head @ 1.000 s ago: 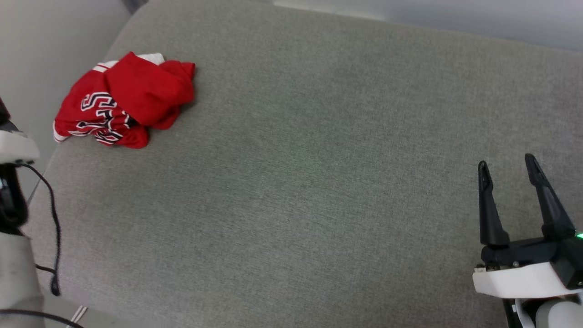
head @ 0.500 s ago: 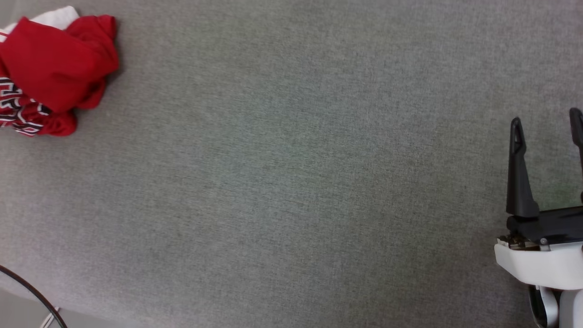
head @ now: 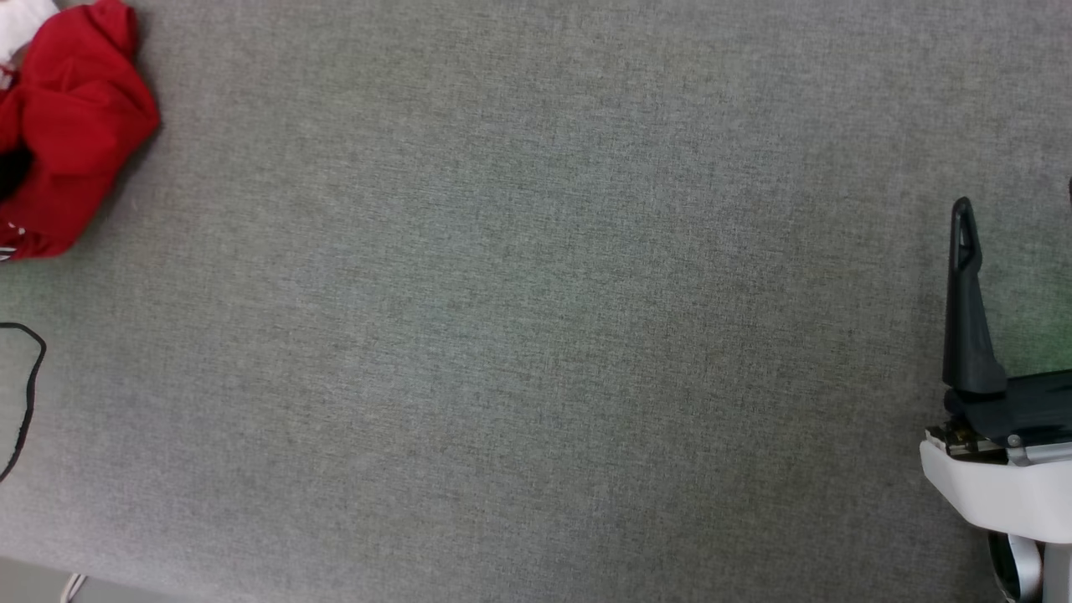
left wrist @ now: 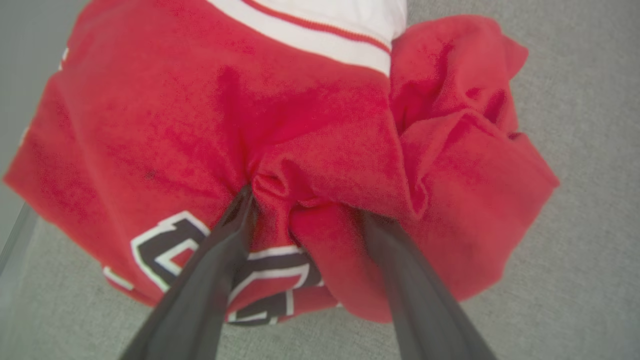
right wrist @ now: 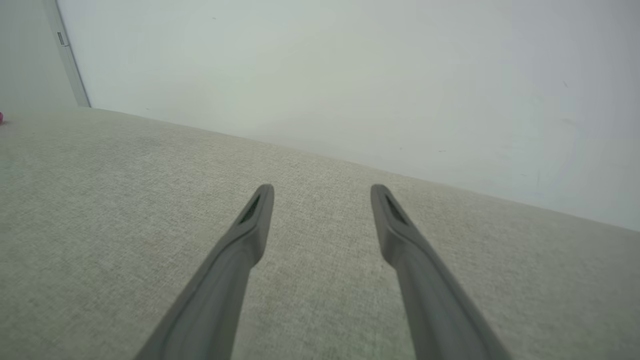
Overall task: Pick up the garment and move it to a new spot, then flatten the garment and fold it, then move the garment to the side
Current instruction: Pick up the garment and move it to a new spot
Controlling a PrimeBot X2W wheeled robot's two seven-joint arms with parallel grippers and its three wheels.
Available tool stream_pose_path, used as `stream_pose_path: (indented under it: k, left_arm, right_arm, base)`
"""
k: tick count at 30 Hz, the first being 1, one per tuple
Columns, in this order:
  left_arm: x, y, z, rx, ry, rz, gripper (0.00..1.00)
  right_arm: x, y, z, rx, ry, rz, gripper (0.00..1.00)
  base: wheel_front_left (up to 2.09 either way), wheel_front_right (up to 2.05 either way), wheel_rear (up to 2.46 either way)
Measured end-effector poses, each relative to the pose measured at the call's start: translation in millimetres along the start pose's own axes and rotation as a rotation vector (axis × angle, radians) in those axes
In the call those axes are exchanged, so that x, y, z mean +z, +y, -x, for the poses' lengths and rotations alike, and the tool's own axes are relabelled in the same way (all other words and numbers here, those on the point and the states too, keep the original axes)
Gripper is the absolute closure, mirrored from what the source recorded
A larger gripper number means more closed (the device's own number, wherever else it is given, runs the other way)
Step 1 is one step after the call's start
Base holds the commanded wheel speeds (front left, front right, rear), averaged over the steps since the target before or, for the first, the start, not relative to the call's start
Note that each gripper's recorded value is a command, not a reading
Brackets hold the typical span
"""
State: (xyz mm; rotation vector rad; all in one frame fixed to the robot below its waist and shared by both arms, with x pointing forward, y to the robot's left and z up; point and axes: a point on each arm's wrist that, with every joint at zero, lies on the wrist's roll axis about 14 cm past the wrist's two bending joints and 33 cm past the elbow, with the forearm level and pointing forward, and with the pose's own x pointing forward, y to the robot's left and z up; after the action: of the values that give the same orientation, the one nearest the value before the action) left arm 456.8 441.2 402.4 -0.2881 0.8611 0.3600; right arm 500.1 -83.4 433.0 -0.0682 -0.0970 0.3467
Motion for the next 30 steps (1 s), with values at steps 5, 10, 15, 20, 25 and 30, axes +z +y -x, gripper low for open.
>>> stream_pose_path:
  k: [5, 10, 15, 20, 25, 30]
  left_arm:
    - [-30, -5, -8, -0.027, 0.141, 0.02, 0.0]
    - [-43, -11, -15, -0.035, 0.186, -0.003, 0.91]
    - [-36, -13, -13, -0.035, 0.143, -0.053, 1.0]
    - [2, -12, 7, -0.03, -0.002, -0.142, 1.0]
    - [54, -21, 43, -0.05, -0.175, -0.228, 1.0]
    - [94, -43, 85, -0.11, -0.321, -0.301, 1.0]
  right_arm:
    - [-8, -2, 1, 0.002, 0.016, 0.009, 0.0]
    - [-12, 0, 2, 0.008, 0.026, 0.007, 0.0]
    - [-5, 2, 2, 0.011, 0.014, 0.005, 0.0]
    - [11, 6, 3, 0.015, -0.012, -0.007, 0.0]
    - [36, 11, 5, 0.021, -0.054, -0.017, 0.0]
    - [60, 13, 10, 0.018, -0.094, -0.022, 0.0]
  base:
    - [0.0, 0.0, 0.0]
    - [0.0, 0.0, 0.0]
    - [0.0, 0.0, 0.0]
    - [0.0, 0.0, 0.0]
    - [0.0, 0.0, 0.0]
    - [0.0, 0.0, 0.0]
